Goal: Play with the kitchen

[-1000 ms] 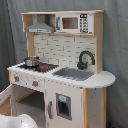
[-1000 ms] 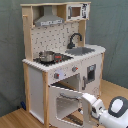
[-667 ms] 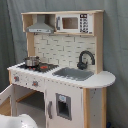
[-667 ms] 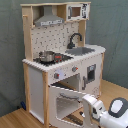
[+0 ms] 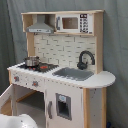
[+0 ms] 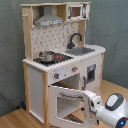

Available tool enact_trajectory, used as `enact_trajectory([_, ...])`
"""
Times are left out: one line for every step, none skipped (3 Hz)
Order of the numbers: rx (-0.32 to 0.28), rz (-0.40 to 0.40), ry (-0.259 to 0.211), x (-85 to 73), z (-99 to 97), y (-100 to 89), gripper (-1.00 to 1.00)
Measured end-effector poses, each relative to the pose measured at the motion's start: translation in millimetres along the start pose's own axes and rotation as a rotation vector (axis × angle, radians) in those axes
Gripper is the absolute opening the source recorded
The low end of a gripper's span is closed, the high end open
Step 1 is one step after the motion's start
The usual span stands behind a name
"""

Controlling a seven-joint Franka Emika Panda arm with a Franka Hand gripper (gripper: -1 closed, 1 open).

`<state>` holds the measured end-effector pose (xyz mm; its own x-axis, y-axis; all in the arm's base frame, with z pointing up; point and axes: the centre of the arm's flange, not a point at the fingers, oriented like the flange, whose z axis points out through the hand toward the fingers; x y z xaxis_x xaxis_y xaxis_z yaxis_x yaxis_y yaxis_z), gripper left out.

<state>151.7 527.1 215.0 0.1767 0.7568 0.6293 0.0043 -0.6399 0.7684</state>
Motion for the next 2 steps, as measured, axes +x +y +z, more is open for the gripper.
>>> enact_trajectory([-0.04,0.027,-0.077,-22.5,32.2,25.0,1.0])
enact_trajectory([-0.083,0.027,-0.154,-49.4,75.3,48.8,1.0])
